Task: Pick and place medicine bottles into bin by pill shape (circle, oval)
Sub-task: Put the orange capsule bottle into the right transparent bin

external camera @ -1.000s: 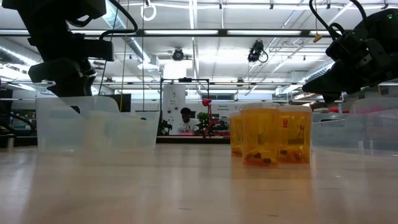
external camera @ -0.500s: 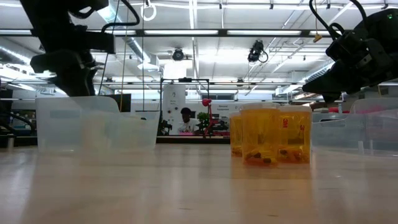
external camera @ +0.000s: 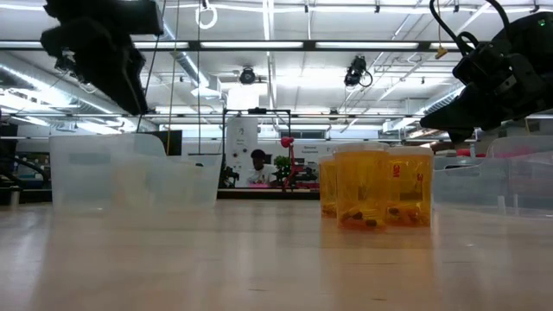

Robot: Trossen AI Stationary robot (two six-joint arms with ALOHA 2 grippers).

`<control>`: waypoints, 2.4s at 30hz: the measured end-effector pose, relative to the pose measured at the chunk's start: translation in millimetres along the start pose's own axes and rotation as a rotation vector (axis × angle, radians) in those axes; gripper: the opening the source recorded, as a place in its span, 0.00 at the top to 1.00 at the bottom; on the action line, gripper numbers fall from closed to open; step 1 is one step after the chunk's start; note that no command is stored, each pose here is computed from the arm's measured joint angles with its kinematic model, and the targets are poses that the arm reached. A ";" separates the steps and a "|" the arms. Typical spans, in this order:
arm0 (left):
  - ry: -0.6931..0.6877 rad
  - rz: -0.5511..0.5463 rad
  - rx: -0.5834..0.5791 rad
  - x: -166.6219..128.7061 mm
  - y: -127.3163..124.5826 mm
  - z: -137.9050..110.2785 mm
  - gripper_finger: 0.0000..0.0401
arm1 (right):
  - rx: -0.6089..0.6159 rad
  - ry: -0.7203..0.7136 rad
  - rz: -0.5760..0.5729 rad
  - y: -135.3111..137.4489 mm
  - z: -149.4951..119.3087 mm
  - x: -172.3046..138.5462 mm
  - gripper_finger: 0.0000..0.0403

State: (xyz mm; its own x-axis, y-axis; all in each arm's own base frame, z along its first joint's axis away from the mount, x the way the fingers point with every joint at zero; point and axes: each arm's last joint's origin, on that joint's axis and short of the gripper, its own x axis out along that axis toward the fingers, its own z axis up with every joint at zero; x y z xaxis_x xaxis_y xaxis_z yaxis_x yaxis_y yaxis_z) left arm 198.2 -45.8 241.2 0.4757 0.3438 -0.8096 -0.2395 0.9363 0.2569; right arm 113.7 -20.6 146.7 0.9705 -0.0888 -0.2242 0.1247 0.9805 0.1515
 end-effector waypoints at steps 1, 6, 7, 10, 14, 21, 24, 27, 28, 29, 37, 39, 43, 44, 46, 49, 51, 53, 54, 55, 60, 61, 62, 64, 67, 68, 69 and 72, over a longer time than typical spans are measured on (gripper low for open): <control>-0.020 -0.008 -0.011 -5.0 3.0 -0.5 0.54 | 0.000 0.000 0.000 0.0 0.0 0.0 0.98; -0.123 -0.047 -0.067 -26.9 15.8 -2.9 0.57 | 0.000 0.000 0.000 0.0 0.0 0.0 0.98; -0.142 -0.057 -0.074 -30.7 17.3 -3.6 0.58 | 0.000 0.000 0.000 0.0 0.0 0.0 0.98; -0.186 -0.082 -0.075 -38.9 18.6 -4.9 0.59 | 0.000 0.001 0.000 0.0 0.0 0.0 0.98; -0.220 -0.106 -0.035 -43.0 14.7 -4.4 0.62 | 0.000 0.001 0.000 0.0 -0.1 0.0 0.98; -0.255 -0.128 0.089 -47.5 7.0 -5.3 0.66 | 0.000 0.001 0.000 0.0 0.0 0.0 0.98; -0.299 -0.144 0.135 -44.9 1.1 -5.9 0.68 | 0.000 0.001 0.000 0.0 -0.1 0.0 0.98; -0.327 -0.165 0.184 -35.7 -5.1 -12.2 0.70 | 0.000 0.000 0.000 0.0 0.0 0.0 0.98; -0.337 -0.174 0.197 -33.2 -7.1 -13.5 0.70 | 0.000 0.000 0.000 0.0 0.0 0.0 0.98; -0.341 -0.179 0.204 -31.4 -8.4 -15.0 0.71 | 0.000 0.000 0.000 0.0 0.0 0.0 0.98; -0.401 -0.236 0.202 -32.0 -5.3 -35.0 0.73 | -0.001 -0.013 0.002 0.2 1.4 0.0 0.98; -0.420 -0.243 0.192 -32.2 -1.9 -41.1 0.74 | 0.044 -0.020 0.004 0.4 2.0 0.0 0.98; -0.473 -0.262 0.163 -34.4 4.9 -50.9 0.74 | 0.144 -0.098 0.011 1.2 9.6 -0.5 0.98; -0.488 -0.268 0.154 -34.9 6.4 -52.7 0.74 | 0.142 -0.126 0.016 1.6 12.3 -0.8 0.98; -0.516 -0.274 0.146 -36.6 10.5 -57.5 0.74 | 0.138 -0.178 0.032 2.5 17.4 -1.6 0.98; -0.558 -0.281 0.137 -37.5 15.8 -64.9 0.74 | 0.155 -0.239 0.066 4.0 23.6 -3.0 0.98; -0.589 -0.290 0.118 -38.7 19.1 -68.7 0.74 | 0.168 -0.264 0.079 4.6 26.1 -3.7 0.98; -0.622 -0.300 0.096 -39.8 22.3 -72.5 0.74 | 0.201 -0.285 0.090 4.9 28.3 -4.3 0.98; -0.649 -0.308 0.078 -40.6 23.3 -73.2 0.74 | 0.212 -0.291 0.094 5.0 28.9 -4.5 0.98; -0.680 -0.319 0.054 -41.9 24.5 -73.5 0.74 | 0.217 -0.294 0.096 5.1 29.3 -4.6 0.98; -0.792 -0.346 -0.006 -41.6 27.3 -78.3 0.75 | 0.205 -0.306 0.074 4.6 29.9 -4.8 0.98; -0.799 -0.345 -0.004 -39.5 27.2 -80.5 0.76 | 0.206 -0.307 0.073 4.5 29.9 -4.8 0.98; -0.810 -0.347 -0.008 -37.4 26.7 -82.2 0.76 | 0.209 -0.307 0.073 4.5 29.9 -4.8 0.98; -0.832 -0.352 -0.022 -33.1 25.8 -85.6 0.77 | 0.224 -0.306 0.076 4.5 29.9 -4.8 0.98; -0.852 -0.362 -0.037 -25.0 23.6 -91.6 0.78 | 0.286 -0.303 0.085 4.5 29.8 -4.8 0.98; -0.855 -0.364 -0.041 -22.6 22.9 -93.4 0.78 | 0.307 -0.302 0.088 4.5 29.8 -4.8 0.98; -0.858 -0.366 -0.047 -20.4 22.5 -95.1 0.79 | 0.319 -0.299 0.089 4.5 29.6 -4.7 0.98; -0.872 -0.371 -0.058 -17.0 22.5 -99.1 0.81 | 0.324 -0.293 0.088 4.4 29.1 -4.1 0.98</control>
State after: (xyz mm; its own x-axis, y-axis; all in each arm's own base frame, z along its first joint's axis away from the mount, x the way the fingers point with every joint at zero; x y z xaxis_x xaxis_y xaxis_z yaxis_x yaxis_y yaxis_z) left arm 100.8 -37.7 208.4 0.9887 -0.0207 -0.1487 0.0234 0.9996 0.0166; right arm 116.3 -21.0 176.3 0.9920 -0.0988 0.0782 0.0518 0.8855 0.4618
